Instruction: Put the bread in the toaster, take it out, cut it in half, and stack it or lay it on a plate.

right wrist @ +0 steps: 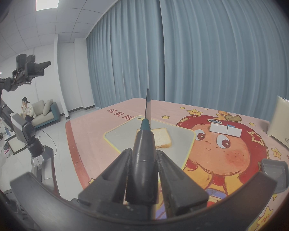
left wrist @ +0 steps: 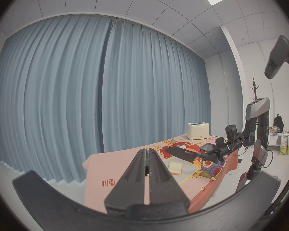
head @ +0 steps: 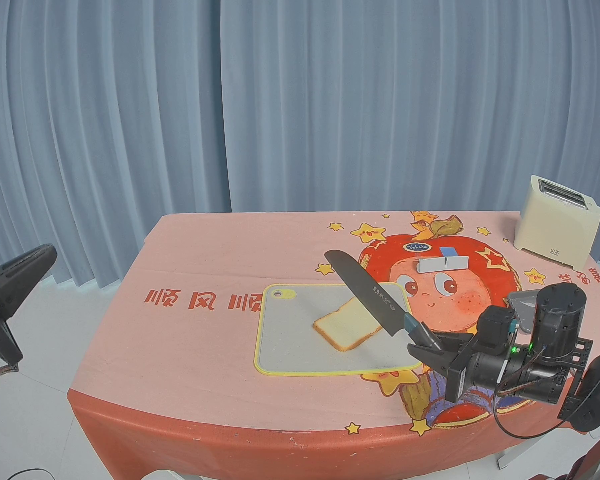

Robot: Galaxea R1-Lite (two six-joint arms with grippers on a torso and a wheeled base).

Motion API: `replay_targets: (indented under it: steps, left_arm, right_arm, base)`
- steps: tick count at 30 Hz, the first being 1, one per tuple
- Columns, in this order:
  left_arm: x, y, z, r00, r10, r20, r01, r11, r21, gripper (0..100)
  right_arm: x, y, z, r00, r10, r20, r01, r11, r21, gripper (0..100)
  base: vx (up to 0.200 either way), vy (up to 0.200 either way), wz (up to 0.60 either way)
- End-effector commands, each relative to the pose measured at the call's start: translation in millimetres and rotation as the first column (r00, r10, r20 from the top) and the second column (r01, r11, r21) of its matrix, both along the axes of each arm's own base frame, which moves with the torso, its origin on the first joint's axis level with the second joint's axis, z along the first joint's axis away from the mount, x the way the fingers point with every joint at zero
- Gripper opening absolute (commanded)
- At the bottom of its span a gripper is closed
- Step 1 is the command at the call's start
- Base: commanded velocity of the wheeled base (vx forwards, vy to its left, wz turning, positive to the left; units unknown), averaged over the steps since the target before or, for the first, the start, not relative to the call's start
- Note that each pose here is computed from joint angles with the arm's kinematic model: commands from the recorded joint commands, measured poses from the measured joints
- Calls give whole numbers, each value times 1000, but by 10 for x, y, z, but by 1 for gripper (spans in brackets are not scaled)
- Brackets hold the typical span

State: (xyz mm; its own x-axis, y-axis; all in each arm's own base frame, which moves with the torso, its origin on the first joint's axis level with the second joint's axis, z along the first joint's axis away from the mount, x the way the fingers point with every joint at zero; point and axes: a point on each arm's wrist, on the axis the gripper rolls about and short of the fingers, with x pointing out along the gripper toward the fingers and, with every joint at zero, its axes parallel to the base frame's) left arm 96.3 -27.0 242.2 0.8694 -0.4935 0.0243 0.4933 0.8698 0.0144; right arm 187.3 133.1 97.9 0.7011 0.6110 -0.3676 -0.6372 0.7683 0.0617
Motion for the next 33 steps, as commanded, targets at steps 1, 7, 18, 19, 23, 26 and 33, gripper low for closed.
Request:
replay_targets:
  steps: [1, 7, 18, 19, 23, 26, 33]
  left_arm:
    - [243, -60, 104, 999, -39, -27, 39, 999, 7, 0]
    - [466, -130, 107, 986, -150, -70, 151, 988, 18, 0]
    - [856, -311, 211, 970, -218, -105, 220, 975, 7, 0]
    - [915, -327, 236, 970, -218, -104, 220, 975, 6, 0]
    - [1151, -388, 304, 972, -220, -84, 219, 976, -16, 0]
    - [1303, -515, 166, 962, -254, -98, 250, 967, -52, 0]
    - [1581, -769, -79, 949, -312, -49, 308, 949, -73, 0]
  right_arm:
    - [52, 45, 29, 1000, 4, 11, -4, 1000, 12, 0]
    - [200, 87, 21, 1000, -18, 14, 17, 1000, 16, 0]
    - [218, 104, -12, 1000, -15, 4, 15, 1000, 11, 0]
    - [217, 103, 2, 1000, -17, 10, 16, 1000, 14, 0]
    - [187, 78, 33, 1000, -17, 17, 16, 1000, 20, 0]
    - [198, 54, 23, 1000, -28, 12, 28, 999, 18, 0]
    - [179, 68, -13, 1000, -19, -2, 19, 1000, 9, 0]
  base:
    - [0, 0, 0]
    - [0, 0, 0]
    - [0, 0, 0]
    - [0, 0, 0]
    - [0, 0, 0]
    - [0, 0, 0]
    - [0, 0, 0]
